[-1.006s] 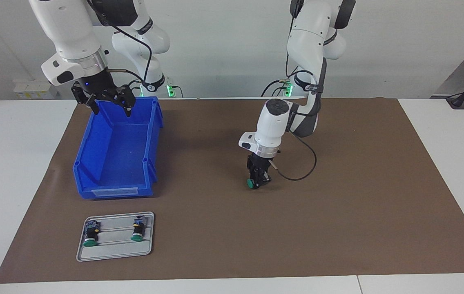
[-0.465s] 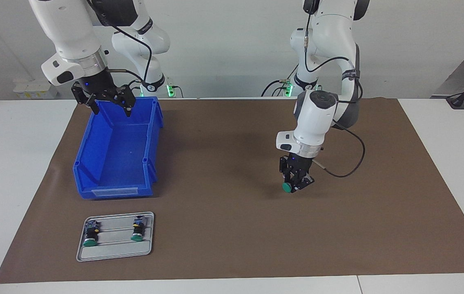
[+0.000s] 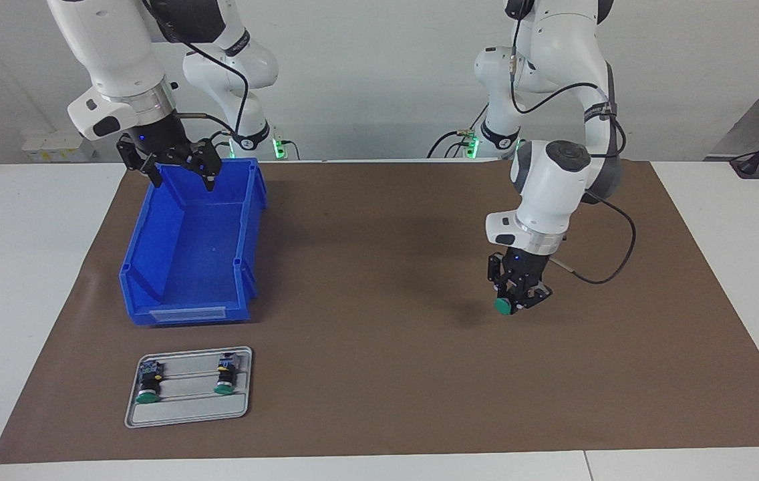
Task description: Place and press button with both arms
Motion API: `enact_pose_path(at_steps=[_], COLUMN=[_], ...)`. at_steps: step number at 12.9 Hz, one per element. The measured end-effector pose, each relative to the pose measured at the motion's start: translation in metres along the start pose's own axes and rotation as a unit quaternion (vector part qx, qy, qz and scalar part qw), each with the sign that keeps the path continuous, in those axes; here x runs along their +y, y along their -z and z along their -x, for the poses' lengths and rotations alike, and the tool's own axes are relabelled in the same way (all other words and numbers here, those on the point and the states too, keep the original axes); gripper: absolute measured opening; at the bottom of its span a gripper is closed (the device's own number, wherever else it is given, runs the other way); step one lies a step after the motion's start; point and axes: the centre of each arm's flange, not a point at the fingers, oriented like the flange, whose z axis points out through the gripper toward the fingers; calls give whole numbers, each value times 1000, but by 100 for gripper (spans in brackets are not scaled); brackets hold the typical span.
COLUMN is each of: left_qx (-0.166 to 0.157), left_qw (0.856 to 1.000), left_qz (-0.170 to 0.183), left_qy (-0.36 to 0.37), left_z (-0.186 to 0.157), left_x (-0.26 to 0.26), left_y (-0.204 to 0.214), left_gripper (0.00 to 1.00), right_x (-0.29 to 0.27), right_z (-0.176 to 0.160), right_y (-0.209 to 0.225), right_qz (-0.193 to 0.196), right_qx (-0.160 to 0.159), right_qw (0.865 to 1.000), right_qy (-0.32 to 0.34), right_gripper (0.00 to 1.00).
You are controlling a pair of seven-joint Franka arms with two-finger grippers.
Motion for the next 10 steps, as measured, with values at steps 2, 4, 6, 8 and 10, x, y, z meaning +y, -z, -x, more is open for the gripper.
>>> enact_pose_path(at_steps=[2,4,6,8,10], left_qx=[5,44,72,80,118], left_qw=[1000,996,992,990,984], left_qz=[26,82,107,113,132], left_qy=[2,5,0,-8,-2], left_z=[26,54,76,85,104], left_x=[-21,-46,-64,-68,-70], left_y=[-1,6,17,20,14], left_gripper=[34,34,35,34,34], right_x=[0,0,0,0,0], right_z=[0,0,0,0,0], right_y=[0,0,0,0,0], right_qz=[0,0,0,0,0], right_qx=[0,0,0,0,0], right_qw=[1000,1000,1000,1000,1000], right_qy=[0,0,0,0,0], right_gripper=[100,100,100,100,100])
